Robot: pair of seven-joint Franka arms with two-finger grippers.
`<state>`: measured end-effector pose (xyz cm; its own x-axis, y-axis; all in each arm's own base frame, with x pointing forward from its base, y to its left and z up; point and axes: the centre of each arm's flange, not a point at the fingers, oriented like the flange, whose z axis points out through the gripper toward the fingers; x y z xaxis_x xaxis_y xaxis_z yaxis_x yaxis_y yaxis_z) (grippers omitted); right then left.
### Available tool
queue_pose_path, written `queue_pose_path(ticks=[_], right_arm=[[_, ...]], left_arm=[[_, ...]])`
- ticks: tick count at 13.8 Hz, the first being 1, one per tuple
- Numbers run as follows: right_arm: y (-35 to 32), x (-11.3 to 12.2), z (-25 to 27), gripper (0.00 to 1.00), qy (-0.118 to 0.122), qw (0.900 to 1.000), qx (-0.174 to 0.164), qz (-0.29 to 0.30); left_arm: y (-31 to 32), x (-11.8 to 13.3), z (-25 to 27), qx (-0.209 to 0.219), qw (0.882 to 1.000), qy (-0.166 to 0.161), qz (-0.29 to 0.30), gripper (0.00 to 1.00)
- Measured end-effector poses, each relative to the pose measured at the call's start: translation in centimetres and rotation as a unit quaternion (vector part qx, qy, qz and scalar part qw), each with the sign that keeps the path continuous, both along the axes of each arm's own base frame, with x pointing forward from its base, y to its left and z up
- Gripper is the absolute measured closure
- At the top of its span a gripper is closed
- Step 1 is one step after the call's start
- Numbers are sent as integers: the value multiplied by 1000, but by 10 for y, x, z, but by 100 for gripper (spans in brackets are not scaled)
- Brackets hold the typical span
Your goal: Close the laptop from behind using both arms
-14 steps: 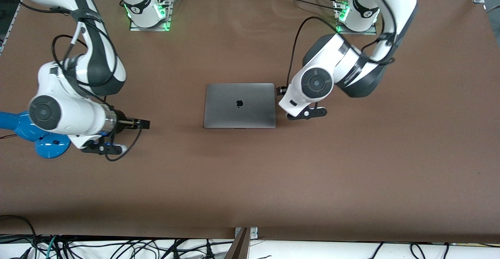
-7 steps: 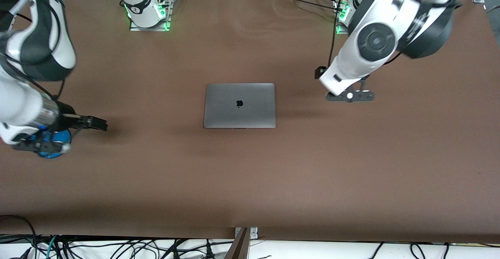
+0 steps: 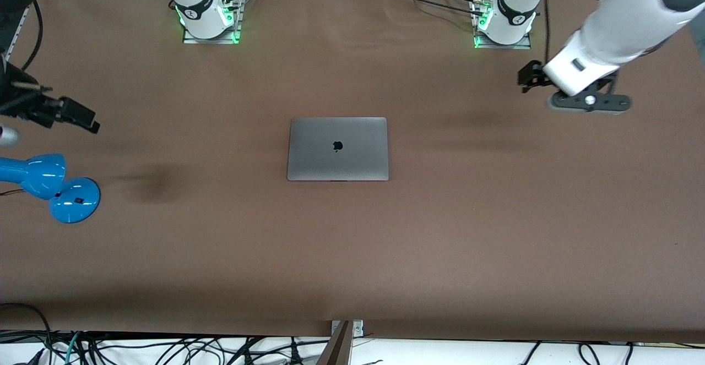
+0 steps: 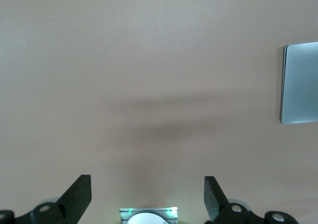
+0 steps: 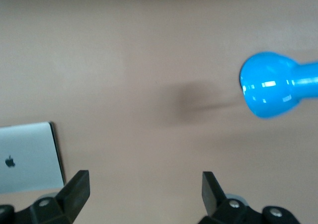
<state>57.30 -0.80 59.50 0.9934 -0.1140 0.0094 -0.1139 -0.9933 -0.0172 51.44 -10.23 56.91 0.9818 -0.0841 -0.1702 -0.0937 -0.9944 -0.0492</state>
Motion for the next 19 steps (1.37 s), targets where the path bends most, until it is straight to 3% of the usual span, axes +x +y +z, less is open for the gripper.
queue_pose_path(ticks=[4,10,19], right_arm=[[-13,-33,1,0,7,1000,2,11],[-2,-28,6,0,-2,999,-3,34],[15,-22,2,0,1,998,-19,57]], left_arm=[[53,-8,16,-10,1000,-13,-11,0],[31,-36,1,2,999,-36,-27,0],[50,-29,16,3,999,-43,-4,0]])
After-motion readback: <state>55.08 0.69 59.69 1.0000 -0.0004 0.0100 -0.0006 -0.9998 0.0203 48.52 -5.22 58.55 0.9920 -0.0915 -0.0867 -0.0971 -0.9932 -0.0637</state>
